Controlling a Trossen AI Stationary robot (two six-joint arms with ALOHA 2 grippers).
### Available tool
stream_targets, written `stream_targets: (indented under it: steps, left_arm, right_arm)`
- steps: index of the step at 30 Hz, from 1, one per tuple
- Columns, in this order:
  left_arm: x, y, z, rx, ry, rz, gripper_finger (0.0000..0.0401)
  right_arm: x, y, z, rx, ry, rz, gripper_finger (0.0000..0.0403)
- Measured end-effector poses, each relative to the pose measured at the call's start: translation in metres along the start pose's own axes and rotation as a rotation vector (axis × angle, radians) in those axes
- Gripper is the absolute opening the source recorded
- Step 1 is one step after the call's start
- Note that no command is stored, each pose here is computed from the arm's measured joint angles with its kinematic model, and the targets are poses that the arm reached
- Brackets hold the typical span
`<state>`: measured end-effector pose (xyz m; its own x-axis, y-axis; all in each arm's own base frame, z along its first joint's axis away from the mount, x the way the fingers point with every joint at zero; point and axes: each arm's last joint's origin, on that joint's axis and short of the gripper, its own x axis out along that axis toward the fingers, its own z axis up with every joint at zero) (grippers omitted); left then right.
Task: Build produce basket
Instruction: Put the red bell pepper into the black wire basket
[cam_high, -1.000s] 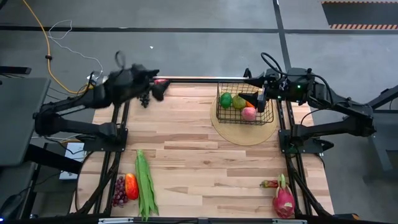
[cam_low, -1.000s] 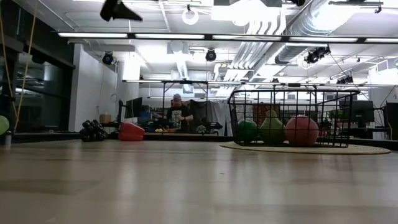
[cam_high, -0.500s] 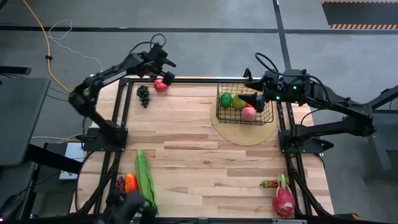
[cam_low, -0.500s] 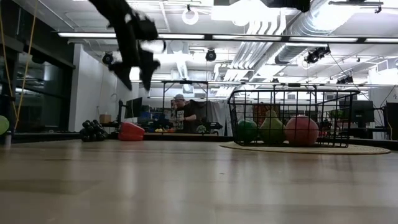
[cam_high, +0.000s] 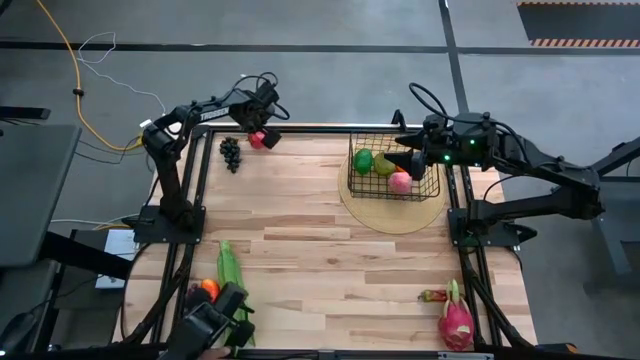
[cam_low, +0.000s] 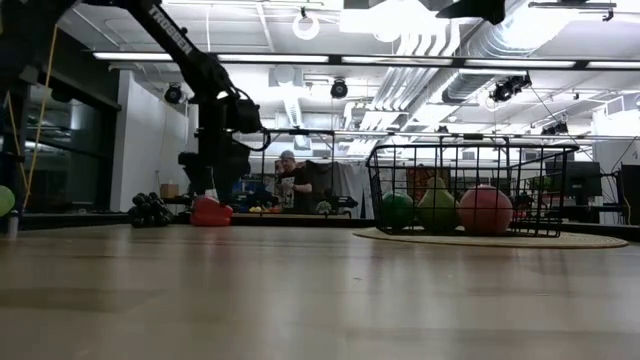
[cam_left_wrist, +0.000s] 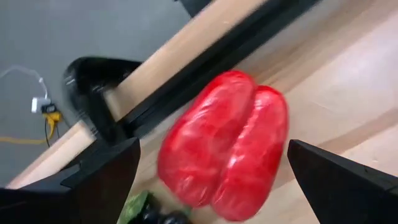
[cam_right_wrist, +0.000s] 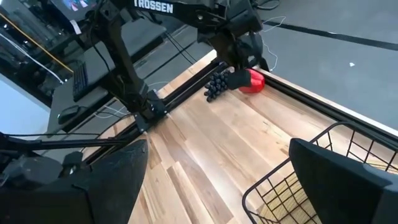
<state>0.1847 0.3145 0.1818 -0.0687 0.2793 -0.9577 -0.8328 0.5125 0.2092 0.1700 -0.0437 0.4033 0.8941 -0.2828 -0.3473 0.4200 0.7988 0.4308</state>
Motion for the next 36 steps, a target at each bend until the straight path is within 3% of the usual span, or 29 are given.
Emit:
stream_targets:
  steps: [9, 15, 19, 24, 29, 36]
  left_arm:
    - [0.024, -0.006, 0.001, 0.072, 0.053, -0.048, 0.0395]
    - [0.024, -0.014, 0.001, 0.128, 0.061, -0.042, 0.0384]
    - [0.022, -0.020, -0.001, 0.172, 0.077, -0.004, 0.0340]
    - [0.017, -0.029, -0.001, 0.197, 0.068, -0.003, 0.0253]
    - [-0.012, -0.035, 0.000, 0.186, -0.037, -0.080, 0.0241]
    - [-0.107, -0.046, -0.009, 0.133, -0.404, -0.201, 0.0241]
  right_arm:
    - [0.000, 0.000, 0.000, 0.024, 0.000, -0.001, 0.0378]
    - [0.000, 0.000, 0.000, 0.019, 0.003, -0.002, 0.0378]
    - [0.000, -0.001, -0.002, 0.016, 0.020, -0.012, 0.0378]
    - [0.000, -0.002, -0.003, 0.015, 0.029, -0.017, 0.0378]
    - [0.000, -0.002, -0.003, -0.007, 0.020, -0.033, 0.0378]
    - [0.000, -0.004, -0.002, -0.013, -0.012, -0.091, 0.0378]
